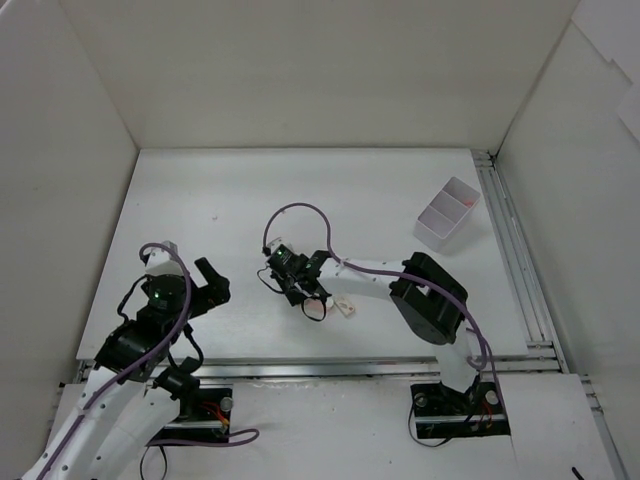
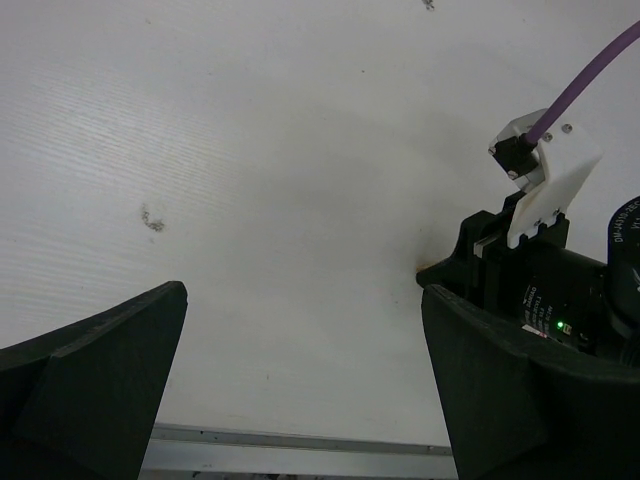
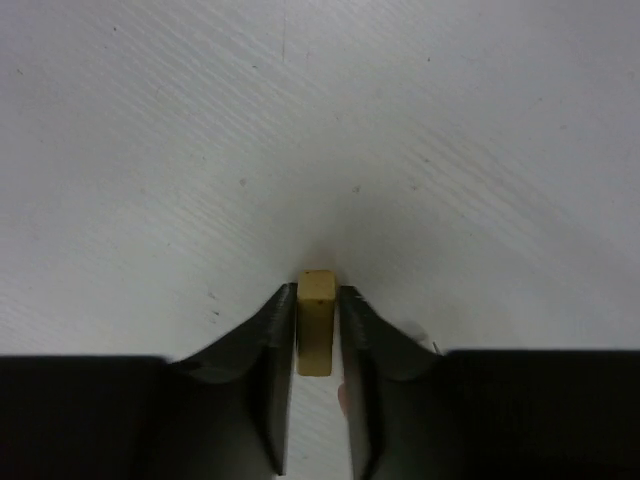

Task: Sort the stationery into containers
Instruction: Pick up the stationery from the center of the board, then place the stationery in the storage box.

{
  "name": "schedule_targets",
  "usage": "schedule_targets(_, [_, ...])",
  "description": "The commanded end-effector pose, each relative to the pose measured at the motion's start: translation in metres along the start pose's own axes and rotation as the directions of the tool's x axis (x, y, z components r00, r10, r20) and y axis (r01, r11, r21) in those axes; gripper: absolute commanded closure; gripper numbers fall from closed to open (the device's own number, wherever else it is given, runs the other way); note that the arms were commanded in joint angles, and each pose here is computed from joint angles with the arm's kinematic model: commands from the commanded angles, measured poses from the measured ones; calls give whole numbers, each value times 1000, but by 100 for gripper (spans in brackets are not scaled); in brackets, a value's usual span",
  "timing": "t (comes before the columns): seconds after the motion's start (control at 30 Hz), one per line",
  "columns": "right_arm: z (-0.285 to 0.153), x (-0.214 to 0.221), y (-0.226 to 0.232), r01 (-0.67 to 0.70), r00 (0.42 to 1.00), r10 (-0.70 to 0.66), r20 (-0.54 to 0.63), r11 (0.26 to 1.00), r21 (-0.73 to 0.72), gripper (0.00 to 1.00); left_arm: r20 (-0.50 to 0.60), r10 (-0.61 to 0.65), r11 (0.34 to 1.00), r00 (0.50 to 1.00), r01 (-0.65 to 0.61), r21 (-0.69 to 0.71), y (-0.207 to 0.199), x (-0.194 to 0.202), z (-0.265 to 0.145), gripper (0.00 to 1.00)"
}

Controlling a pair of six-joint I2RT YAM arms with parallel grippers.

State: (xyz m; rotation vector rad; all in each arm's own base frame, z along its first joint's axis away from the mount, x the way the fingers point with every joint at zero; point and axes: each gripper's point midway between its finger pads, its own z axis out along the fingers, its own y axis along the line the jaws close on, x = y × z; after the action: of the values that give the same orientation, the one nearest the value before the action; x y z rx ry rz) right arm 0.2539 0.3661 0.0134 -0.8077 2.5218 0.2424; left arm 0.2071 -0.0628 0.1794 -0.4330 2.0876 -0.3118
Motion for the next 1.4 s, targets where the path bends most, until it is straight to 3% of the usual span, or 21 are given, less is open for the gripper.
schedule_targets(0.0, [-19, -29, 16, -28, 996, 32, 84, 998, -57, 91, 34, -28, 1000, 999, 28, -10, -6, -16, -1, 0])
schedule_targets(0.07, [-24, -33, 13, -23, 994, 29, 105, 998, -57, 100, 25, -19, 1000, 1000, 19, -11, -8, -15, 1, 0])
schedule_targets(0.2, [-68, -71, -8, -71, 964, 92, 248, 993, -94, 100, 13, -1, 1000, 1000, 1, -4, -11, -15, 5, 0])
schedule_targets(0.3, [-98, -95, -67, -143, 928, 145, 345, 989, -30, 100, -1, 38, 999, 999, -38, 27, -18, -12, 10, 0])
schedule_targets(0.37, [-118, -102, -126, -179, 907, 131, 401, 980, 86, 100, -15, 76, 995, 997, -74, 68, -26, -11, 13, 0])
schedule_targets(0.47, [-146, -102, -200, -89, 907, -27, 420, 963, 256, 100, -11, 102, 990, 995, -101, 104, -34, -13, 16, 0])
schedule_targets(0.6, [-170, -91, -278, 132, 912, -290, 289, 876, 463, 100, 14, 140, 980, 990, -141, 143, -47, -21, 20, 0])
schedule_targets(0.67, [-170, -88, -294, 180, 907, -329, 264, 867, 464, 100, 5, 162, 973, 987, -160, 166, -54, -22, 24, 0])
schedule_targets(0.93, [-178, -45, -402, 124, 964, -226, 142, 851, 510, 100, -9, 231, 949, 973, -224, 222, -77, -28, 35, 0])
schedule_targets(1.2, [-180, -27, -425, 144, 970, -219, 106, 867, 477, 100, -1, 235, 940, 972, -227, 254, -92, -33, 46, 0])
schedule_targets(1.37, [-161, -24, -435, 142, 979, -194, 68, 876, 462, 95, 0, 239, 944, 971, -232, 235, -89, -34, 47, 0])
